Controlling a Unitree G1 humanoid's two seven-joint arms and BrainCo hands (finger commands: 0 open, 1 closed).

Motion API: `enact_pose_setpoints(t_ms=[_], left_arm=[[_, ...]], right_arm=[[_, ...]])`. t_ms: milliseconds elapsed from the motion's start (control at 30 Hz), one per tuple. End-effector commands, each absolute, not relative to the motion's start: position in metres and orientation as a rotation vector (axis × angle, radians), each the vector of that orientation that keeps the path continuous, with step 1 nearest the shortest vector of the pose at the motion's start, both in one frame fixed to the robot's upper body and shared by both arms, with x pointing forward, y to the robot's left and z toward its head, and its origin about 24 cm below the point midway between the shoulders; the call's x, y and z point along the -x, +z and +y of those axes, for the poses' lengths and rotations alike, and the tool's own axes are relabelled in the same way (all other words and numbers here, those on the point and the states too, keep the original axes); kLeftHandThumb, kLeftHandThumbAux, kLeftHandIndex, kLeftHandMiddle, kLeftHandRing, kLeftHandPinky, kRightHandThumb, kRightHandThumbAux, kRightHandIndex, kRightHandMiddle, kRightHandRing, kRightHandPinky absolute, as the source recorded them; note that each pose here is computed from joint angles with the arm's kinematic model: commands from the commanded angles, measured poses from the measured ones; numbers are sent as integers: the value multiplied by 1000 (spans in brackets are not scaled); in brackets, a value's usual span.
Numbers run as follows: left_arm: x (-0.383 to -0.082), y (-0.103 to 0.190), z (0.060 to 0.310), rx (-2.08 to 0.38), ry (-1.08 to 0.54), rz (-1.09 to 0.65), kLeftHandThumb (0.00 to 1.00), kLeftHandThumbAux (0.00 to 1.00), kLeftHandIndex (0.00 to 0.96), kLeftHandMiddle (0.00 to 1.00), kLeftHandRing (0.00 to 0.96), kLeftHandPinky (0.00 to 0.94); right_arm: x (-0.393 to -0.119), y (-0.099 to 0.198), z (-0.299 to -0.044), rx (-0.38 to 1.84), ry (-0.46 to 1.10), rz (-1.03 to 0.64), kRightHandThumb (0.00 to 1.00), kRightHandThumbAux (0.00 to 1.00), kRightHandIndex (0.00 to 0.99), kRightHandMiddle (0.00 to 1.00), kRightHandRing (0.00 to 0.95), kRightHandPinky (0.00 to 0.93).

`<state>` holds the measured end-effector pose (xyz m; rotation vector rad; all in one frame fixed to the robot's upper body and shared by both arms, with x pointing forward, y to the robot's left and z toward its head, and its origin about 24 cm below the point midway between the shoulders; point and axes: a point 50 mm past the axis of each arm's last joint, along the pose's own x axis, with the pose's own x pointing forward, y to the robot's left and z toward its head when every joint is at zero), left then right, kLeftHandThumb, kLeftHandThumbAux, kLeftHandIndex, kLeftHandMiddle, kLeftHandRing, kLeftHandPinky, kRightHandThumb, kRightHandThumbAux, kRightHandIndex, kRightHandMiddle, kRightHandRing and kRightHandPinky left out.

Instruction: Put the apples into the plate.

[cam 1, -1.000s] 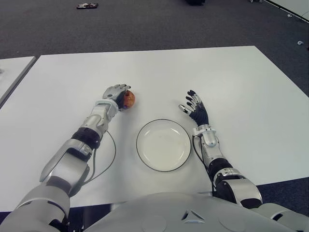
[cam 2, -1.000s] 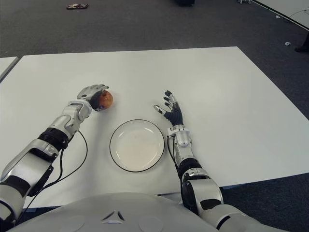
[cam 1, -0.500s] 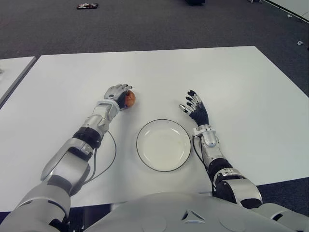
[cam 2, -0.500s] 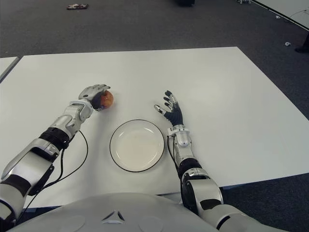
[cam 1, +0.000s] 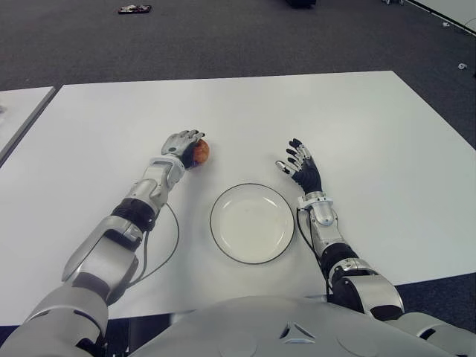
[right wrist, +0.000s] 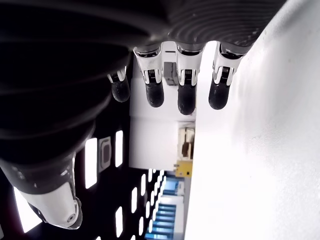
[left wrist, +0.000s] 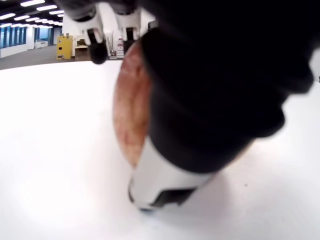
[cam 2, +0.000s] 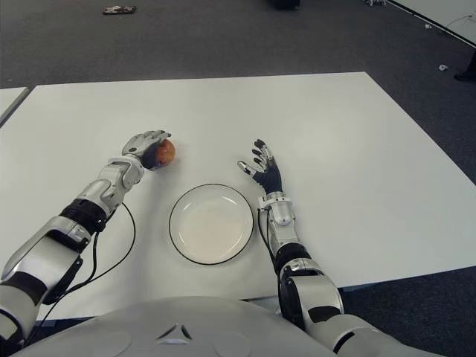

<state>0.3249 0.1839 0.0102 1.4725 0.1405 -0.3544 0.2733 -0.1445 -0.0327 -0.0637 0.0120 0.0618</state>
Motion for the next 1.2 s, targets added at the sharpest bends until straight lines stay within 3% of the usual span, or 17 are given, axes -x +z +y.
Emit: enact_pose_setpoints(t_ms=[33, 267, 467, 700, 900, 1000, 1200], left_arm=[[-314, -2, 180, -1427, -401, 153, 0, 397, 0, 0, 0, 6], [-311, 3, 174, -1382, -424, 99, 0, 402, 0, 0, 0, 12], [-309, 5, 173, -1364, -450, 54, 0, 398, 37, 21, 29, 112], [-307, 7, 171, -1358, -482, -1, 0, 426, 126, 128, 135, 210], [-308, 5, 172, -1345, -474, -22, 3, 486, 249, 345, 361, 408], [-309, 0, 175, -1319, -450, -30, 63, 542, 421, 552, 554, 584], [-307, -8, 175, -1304, -404, -60, 159, 592, 606, 714, 709, 735]], right_arm=[[-256, -56, -147, 54, 48, 148, 200, 711, 23, 111, 120, 146], [-257, -56, -147, 53, 46, 150, 196, 711, 23, 113, 122, 147], [-257, -56, -148, 55, 43, 150, 186, 701, 24, 112, 121, 146], [-257, -55, -149, 55, 38, 148, 191, 703, 25, 114, 125, 153], [-257, -55, -149, 50, 33, 144, 210, 702, 30, 124, 136, 173], [-256, -54, -150, 47, 29, 134, 217, 699, 39, 144, 164, 217], [-255, -53, -150, 41, 27, 123, 222, 699, 63, 203, 241, 308]])
